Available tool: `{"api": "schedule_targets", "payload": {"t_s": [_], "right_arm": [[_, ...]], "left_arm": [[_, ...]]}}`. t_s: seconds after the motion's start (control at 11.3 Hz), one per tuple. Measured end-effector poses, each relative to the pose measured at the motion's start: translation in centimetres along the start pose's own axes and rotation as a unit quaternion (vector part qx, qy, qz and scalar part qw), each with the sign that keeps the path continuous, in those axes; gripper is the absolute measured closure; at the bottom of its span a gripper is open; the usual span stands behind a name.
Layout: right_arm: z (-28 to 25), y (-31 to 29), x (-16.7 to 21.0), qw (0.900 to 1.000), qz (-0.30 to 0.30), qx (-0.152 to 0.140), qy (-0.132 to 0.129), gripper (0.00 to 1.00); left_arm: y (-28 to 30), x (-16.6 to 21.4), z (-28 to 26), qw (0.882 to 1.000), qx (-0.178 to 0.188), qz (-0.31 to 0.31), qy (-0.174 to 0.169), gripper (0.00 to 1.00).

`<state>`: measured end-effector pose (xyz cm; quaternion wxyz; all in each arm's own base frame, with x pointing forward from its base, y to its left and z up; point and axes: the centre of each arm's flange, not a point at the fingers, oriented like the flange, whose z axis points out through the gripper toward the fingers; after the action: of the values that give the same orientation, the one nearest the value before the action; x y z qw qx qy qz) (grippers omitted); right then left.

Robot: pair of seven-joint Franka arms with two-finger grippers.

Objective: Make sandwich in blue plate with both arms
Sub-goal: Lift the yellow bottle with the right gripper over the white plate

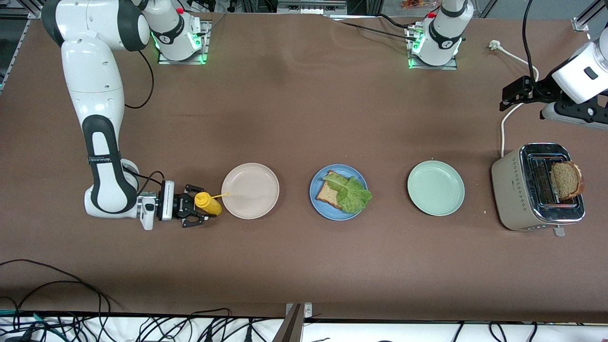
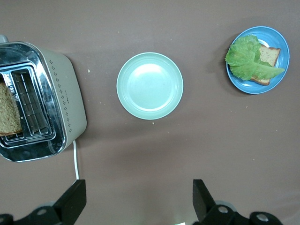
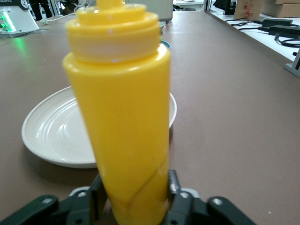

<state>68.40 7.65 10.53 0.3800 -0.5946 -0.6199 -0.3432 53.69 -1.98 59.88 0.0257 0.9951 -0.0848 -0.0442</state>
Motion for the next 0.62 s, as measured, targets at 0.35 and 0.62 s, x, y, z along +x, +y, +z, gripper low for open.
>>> {"api": "schedule_targets", "payload": {"t_s": [0.35, 0.62], "right_arm": [[0.0, 0.3, 0.3, 1.0, -0.006, -0.007, -0.005, 0.74], [-0.5, 1.1, 1.8, 0.999, -0.006, -0.011, -0.046, 0.75]], "left_arm": [[0.0, 0.0, 0.0, 1.0, 0.0, 0.0, 0.0, 0.0], [0.0, 0.0, 0.0, 1.0, 0.0, 0.0, 0.0, 0.0]]}}
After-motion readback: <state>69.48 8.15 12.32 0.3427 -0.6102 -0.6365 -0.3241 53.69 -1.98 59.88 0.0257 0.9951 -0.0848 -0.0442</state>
